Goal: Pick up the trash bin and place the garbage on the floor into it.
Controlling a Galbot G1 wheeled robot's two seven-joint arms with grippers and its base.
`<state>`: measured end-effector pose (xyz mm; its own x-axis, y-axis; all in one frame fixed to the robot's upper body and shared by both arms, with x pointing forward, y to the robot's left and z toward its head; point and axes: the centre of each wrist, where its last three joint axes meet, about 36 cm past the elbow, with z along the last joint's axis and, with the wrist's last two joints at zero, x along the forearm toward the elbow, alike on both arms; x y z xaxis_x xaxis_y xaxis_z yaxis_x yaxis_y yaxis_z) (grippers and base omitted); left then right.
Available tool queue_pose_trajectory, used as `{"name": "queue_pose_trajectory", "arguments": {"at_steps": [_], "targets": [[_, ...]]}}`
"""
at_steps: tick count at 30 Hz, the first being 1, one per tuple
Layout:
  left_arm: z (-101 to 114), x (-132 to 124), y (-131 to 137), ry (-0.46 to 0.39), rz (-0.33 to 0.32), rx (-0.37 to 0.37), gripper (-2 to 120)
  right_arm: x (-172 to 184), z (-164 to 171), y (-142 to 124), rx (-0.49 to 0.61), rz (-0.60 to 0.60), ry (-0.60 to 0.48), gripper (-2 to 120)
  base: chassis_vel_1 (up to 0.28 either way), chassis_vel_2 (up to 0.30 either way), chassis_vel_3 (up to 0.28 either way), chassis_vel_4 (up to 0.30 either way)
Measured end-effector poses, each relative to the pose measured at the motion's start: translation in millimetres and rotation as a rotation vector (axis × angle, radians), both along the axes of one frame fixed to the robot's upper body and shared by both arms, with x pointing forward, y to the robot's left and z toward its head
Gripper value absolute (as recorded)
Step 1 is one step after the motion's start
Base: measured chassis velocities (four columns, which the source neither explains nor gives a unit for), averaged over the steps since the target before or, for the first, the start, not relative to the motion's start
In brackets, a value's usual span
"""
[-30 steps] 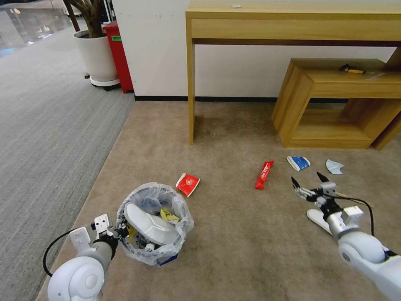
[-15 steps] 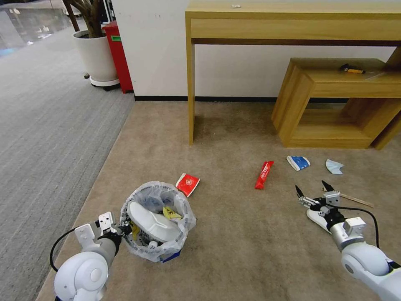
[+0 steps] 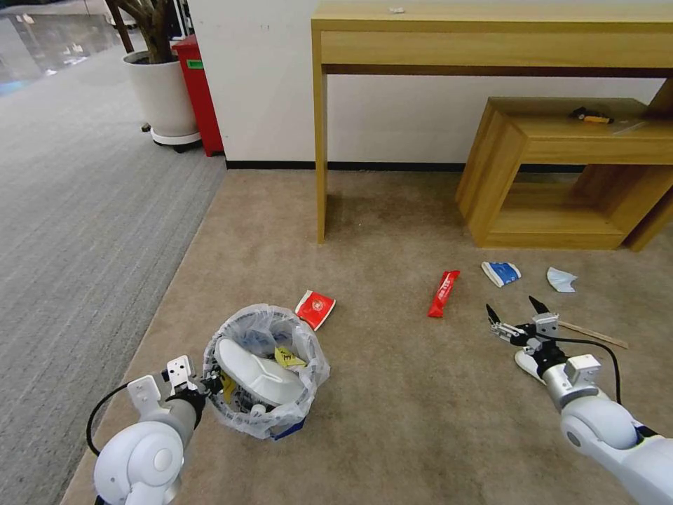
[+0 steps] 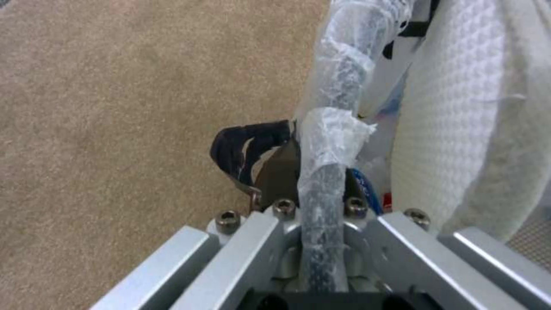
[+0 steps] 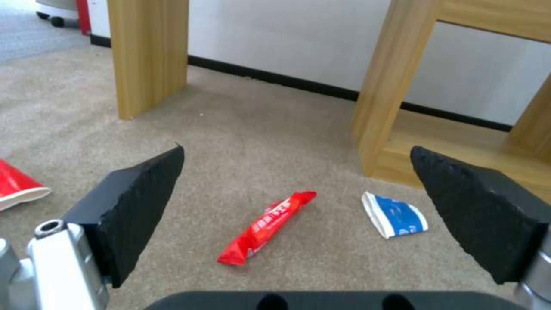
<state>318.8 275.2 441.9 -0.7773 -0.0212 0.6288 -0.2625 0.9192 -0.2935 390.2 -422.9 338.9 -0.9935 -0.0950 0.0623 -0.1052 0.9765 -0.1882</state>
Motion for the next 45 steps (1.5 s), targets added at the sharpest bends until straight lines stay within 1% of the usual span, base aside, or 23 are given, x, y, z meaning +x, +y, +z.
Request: {"name": "queue_pose_trajectory", "arguments": {"at_steps": [16,33,37,45], "targets": [[-1,-1,-1,0.003,0.005,-0.003,0,1,-7,2,-0.004,0.017,-0.002,100,0.022,0.015,-0.023,-0.023],[1,-8,-4,0.002,0.009,0.0,0,-1,-11,3,-0.007,0.049,-0.02,100,0.0,0.004,0.003,-0.006],[2,-9,-5,0.0,0.009,0.0,0,-2,-12,4,-0.007,0.055,-0.024,100,-0.083,0.1,0.096,-0.11],[3,-12,-8,-0.002,0.01,-0.004,0,-2,-14,2,-0.011,0.077,-0.048,100,-0.186,0.177,0.173,-0.195]]}}
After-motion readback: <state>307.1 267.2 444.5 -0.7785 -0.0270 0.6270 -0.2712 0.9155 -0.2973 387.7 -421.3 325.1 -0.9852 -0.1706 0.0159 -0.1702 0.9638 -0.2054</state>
